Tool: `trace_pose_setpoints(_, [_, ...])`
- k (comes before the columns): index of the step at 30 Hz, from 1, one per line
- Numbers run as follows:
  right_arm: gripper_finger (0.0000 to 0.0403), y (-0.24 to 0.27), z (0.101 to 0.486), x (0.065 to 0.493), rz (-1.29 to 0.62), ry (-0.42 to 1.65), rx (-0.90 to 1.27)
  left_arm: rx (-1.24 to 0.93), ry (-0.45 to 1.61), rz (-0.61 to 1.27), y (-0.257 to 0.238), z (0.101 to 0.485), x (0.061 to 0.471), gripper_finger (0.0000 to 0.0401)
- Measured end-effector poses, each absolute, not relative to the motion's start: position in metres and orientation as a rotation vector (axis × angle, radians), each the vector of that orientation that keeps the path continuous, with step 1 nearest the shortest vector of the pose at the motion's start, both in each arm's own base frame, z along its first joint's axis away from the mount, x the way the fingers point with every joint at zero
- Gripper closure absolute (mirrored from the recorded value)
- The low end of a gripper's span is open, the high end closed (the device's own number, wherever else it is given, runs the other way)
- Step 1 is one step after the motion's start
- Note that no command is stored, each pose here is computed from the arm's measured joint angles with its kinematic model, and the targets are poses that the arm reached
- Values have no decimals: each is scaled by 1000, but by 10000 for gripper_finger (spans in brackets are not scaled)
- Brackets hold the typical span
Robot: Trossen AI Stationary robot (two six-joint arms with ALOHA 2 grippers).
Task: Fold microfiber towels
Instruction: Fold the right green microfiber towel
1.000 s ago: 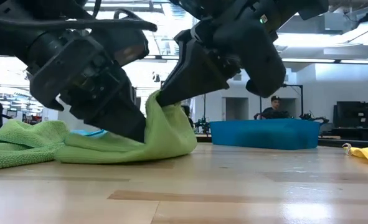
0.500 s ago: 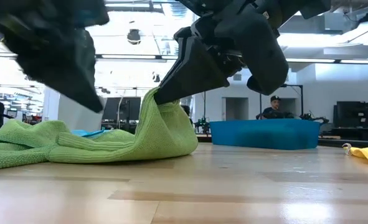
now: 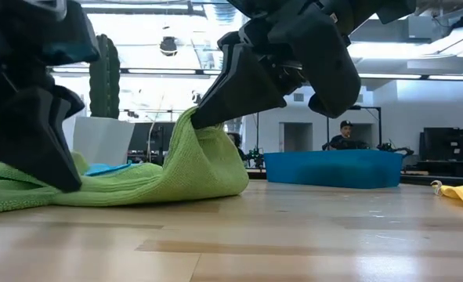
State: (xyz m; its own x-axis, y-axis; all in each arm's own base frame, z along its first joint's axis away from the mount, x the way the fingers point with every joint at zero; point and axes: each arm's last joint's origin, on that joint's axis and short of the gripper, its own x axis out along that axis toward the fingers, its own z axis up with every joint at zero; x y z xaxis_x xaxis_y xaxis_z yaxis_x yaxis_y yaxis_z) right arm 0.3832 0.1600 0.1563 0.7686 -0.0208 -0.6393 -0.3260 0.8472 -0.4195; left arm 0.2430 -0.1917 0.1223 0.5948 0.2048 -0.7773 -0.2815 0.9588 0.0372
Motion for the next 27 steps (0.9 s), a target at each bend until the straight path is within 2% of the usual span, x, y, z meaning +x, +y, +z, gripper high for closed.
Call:
trace_pose_setpoints(15, [365, 166, 162, 388, 314, 583, -527, -26, 866, 330, -181, 122, 250, 401])
trace_pose_setpoints(22, [365, 169, 143, 400, 345, 564, -517, -63, 871, 295, -186, 122, 250, 401])
trace_pose_setpoints(24, [365, 167, 134, 396, 342, 625, -541, -77, 879, 273, -190, 125, 250, 401])
trace_pose_setpoints(27, [365, 171, 136, 406, 352, 576, -559, -92, 873, 228, -199, 137, 250, 401])
